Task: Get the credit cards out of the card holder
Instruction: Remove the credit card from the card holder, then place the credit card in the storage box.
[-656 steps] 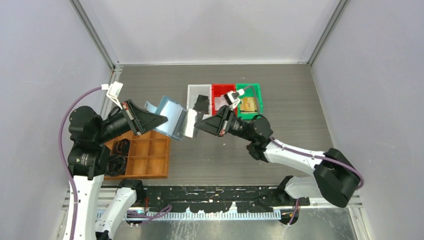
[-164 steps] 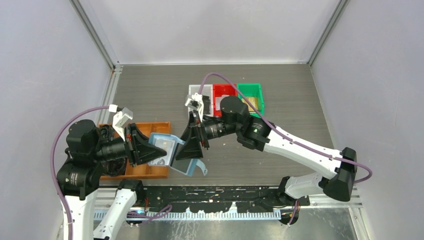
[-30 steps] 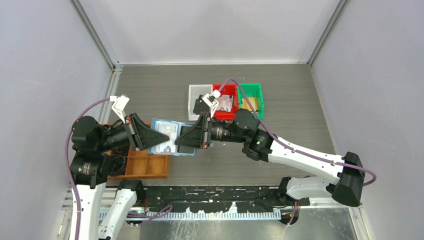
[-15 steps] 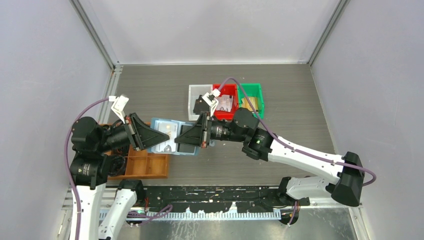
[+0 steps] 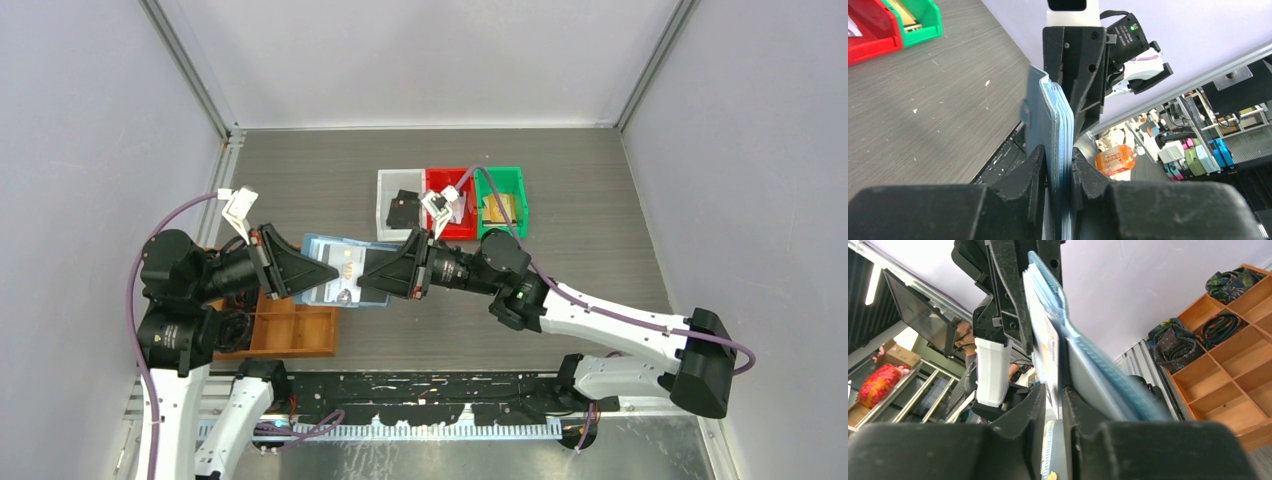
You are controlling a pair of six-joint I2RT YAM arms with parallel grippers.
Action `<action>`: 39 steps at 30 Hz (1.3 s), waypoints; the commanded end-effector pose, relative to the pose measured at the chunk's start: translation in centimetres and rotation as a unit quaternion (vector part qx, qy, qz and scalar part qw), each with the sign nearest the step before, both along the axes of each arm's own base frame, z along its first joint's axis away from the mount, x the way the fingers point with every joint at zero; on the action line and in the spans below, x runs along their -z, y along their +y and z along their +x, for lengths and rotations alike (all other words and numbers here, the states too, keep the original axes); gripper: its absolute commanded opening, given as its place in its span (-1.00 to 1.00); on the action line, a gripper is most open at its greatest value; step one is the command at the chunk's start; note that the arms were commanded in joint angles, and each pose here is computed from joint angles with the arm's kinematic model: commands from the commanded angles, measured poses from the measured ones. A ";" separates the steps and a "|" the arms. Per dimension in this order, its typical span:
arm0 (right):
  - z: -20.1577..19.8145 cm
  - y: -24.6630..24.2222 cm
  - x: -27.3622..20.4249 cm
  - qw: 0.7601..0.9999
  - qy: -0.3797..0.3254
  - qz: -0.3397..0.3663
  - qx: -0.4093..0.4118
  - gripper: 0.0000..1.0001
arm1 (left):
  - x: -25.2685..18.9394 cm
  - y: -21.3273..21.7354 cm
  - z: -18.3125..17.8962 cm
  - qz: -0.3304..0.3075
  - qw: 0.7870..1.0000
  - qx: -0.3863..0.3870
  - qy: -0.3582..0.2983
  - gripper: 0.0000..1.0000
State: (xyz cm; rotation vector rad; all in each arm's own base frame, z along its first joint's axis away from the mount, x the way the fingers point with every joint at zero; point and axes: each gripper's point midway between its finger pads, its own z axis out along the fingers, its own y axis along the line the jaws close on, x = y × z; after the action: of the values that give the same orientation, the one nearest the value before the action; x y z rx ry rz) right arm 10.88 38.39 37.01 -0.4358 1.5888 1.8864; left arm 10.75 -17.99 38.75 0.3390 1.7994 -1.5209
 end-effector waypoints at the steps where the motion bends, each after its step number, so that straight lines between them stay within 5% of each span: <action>1: 1.5 0.7 -1.7 0.999 0.009 0.029 0.018 -0.27 | -2.4 -0.2 -2.1 -0.006 0.998 0.032 -0.053 -1.00; 6: 1.4 1.5 -3.1 0.998 0.016 0.062 -0.003 -0.16 | -2.4 -0.2 -2.2 -0.007 0.998 0.034 -0.052 -1.00; 13: 1.1 0.3 -3.0 0.997 0.017 0.075 -0.006 -0.94 | -2.4 -0.1 -2.2 -0.001 0.998 0.032 -0.062 -1.00; 21: 4.0 -7.3 -2.2 0.995 0.006 0.057 0.075 -0.99 | -1.7 0.2 -1.7 0.031 0.996 0.018 -0.084 -1.00; 30: 13.2 -15.2 3.4 0.950 0.025 -0.155 0.269 -0.99 | -0.1 1.9 0.6 0.111 0.983 -0.065 -0.132 -1.00; 39: 23.6 -15.5 12.1 0.898 0.079 -0.334 0.275 -0.99 | 1.2 3.9 1.4 0.180 0.961 -0.127 -0.167 -1.00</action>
State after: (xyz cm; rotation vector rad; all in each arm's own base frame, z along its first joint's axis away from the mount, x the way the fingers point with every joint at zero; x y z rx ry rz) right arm 31.96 23.34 30.31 -0.0011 1.9692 1.1314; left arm 12.22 -15.14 36.93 0.4414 1.8133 -1.0387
